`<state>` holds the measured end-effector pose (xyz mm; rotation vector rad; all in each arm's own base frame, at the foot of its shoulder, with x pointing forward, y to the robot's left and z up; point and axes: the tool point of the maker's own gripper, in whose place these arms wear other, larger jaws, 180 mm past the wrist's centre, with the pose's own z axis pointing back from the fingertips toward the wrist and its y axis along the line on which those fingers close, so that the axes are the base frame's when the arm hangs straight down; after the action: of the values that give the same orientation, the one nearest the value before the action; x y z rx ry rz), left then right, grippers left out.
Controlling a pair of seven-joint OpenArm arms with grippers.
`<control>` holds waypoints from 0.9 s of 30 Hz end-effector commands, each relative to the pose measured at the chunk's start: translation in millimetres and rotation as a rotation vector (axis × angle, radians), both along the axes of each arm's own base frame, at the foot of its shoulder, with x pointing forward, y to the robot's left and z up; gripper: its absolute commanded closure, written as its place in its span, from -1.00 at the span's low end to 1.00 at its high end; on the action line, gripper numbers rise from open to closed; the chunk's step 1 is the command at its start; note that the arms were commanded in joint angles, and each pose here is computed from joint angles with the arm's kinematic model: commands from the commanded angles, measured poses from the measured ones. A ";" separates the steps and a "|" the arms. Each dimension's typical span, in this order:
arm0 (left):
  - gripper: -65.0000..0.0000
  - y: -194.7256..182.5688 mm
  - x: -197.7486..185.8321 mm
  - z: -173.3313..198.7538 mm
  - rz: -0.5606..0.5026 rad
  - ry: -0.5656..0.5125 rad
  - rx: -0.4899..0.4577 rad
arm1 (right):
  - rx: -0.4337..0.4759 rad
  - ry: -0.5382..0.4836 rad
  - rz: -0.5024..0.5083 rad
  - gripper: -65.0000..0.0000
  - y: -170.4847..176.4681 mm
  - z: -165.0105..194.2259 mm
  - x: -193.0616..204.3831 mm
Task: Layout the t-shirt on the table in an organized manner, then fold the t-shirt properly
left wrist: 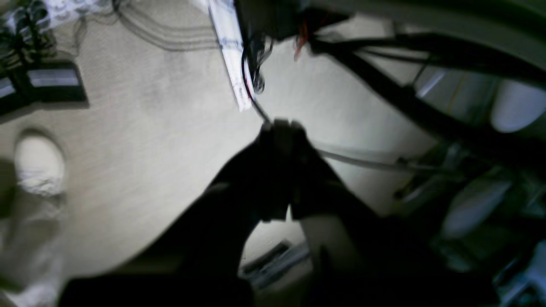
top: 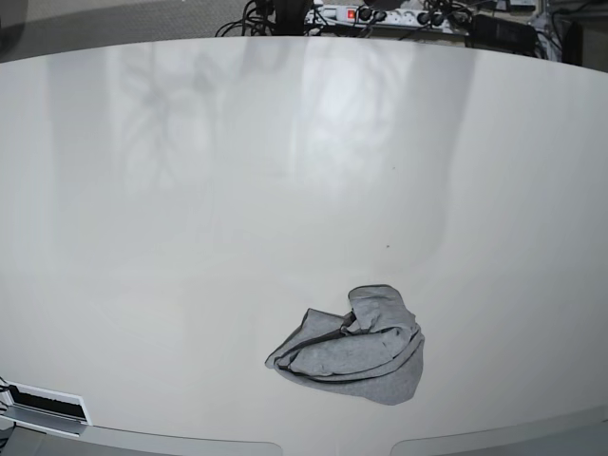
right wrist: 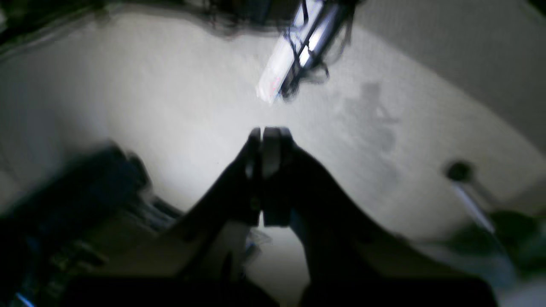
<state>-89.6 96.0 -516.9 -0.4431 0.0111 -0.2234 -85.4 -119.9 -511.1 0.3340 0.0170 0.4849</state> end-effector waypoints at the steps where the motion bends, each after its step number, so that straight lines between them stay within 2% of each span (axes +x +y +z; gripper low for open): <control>1: 1.00 1.9 0.3 16.3 -0.010 -0.029 -0.004 | 0.004 -0.024 0.006 1.00 0.8 16.4 0.0; 6: 1.00 14.7 51.3 97.5 -0.033 -0.248 0.022 | -0.080 -0.144 0.059 1.00 -10.1 88.3 24.6; 11: 1.00 35.1 105.8 177.3 -0.038 -0.481 0.097 | -0.144 -0.347 0.077 1.00 -16.6 152.9 66.4; 14: 1.00 52.4 134.4 199.4 0.001 -0.588 0.135 | -0.225 -0.408 0.043 1.00 -37.4 159.7 80.9; 15: 1.00 57.2 144.8 203.2 0.020 -0.622 0.139 | -0.240 -0.461 0.031 1.00 -43.0 163.0 91.9; 17: 1.00 53.2 172.4 217.7 0.041 -0.731 0.080 | -0.208 -0.610 0.018 1.00 -41.2 173.0 126.7; 19: 1.00 45.4 200.5 230.7 0.016 -0.841 0.034 | -0.159 -0.720 0.045 1.00 -32.2 180.9 158.0; 22: 1.00 36.4 239.2 248.4 -0.005 -0.987 0.010 | -0.051 -0.885 0.079 1.00 -10.6 199.6 209.6; 24: 1.00 31.1 256.7 255.8 0.004 -1.046 -0.007 | 0.044 -0.966 0.060 1.00 6.8 215.1 235.7; 27: 1.00 35.2 278.6 233.9 0.059 -1.048 -0.033 | 0.170 -1.087 0.058 1.00 34.2 240.3 264.6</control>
<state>186.2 131.3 -292.4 -0.3146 -0.9993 -0.3725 176.8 -87.2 -280.8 0.1933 -1.0377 0.6805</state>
